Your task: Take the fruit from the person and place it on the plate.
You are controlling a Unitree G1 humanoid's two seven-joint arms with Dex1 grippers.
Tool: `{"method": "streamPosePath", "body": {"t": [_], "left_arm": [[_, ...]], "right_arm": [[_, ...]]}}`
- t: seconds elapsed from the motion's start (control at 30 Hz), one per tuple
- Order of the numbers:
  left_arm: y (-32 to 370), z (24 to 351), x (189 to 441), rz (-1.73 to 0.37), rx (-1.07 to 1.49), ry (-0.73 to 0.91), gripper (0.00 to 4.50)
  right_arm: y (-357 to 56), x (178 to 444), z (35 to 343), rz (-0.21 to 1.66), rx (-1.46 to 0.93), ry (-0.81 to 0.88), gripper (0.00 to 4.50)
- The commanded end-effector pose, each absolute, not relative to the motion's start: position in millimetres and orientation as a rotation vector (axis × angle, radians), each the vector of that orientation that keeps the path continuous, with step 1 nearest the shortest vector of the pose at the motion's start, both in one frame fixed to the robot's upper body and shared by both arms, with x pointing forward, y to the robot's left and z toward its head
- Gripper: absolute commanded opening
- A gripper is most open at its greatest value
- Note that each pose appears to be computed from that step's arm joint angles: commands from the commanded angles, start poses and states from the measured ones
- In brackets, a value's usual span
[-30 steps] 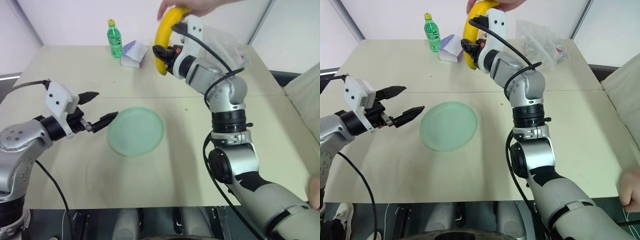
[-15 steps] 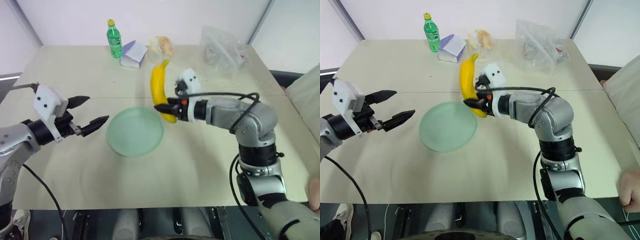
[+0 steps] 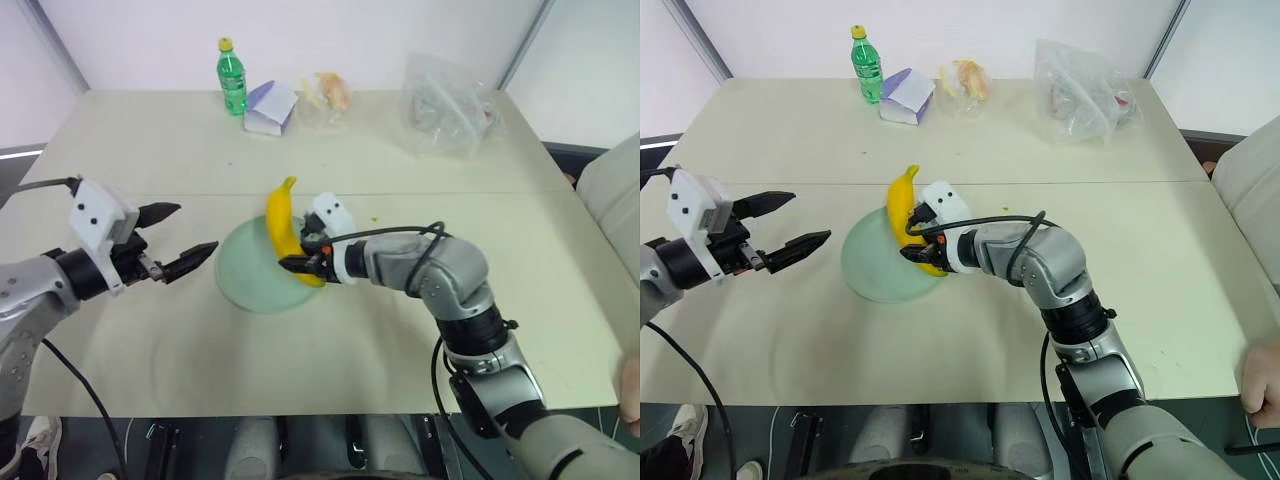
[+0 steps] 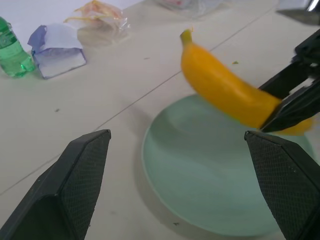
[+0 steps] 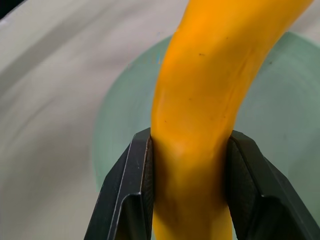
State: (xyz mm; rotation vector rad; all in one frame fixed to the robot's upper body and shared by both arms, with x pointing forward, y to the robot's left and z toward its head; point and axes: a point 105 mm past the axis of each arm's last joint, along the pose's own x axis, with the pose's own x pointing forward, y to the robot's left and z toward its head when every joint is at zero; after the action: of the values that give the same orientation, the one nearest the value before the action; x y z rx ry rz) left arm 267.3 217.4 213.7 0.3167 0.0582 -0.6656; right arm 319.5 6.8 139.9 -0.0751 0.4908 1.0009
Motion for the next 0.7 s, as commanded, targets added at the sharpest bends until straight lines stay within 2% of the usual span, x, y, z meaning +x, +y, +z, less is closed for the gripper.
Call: {"method": "streamPosePath", "body": {"t": [0.03,0.3,0.5,0.53,0.7], "left_arm": [[218.4,227.7,262.6,-0.648,0.357,0.022,4.5],[218.3,229.0,261.4,-0.642,0.359,0.025,4.5],[216.0,228.5,262.5,-0.648,0.354,0.02,4.5],[215.4,228.3,263.4,-0.649,0.352,0.018,4.5],[213.9,227.0,265.4,-0.662,0.348,0.014,4.5]], "right_arm": [[13.9,321.3,144.4,1.02,-0.087,0.444,1.28],[15.0,323.2,137.1,1.035,-0.132,0.446,1.28],[14.5,322.4,138.4,1.048,-0.147,0.429,4.18],[13.2,322.4,140.3,1.054,-0.155,0.417,4.43],[1.8,324.5,164.4,1.079,-0.174,0.335,4.43]]}}
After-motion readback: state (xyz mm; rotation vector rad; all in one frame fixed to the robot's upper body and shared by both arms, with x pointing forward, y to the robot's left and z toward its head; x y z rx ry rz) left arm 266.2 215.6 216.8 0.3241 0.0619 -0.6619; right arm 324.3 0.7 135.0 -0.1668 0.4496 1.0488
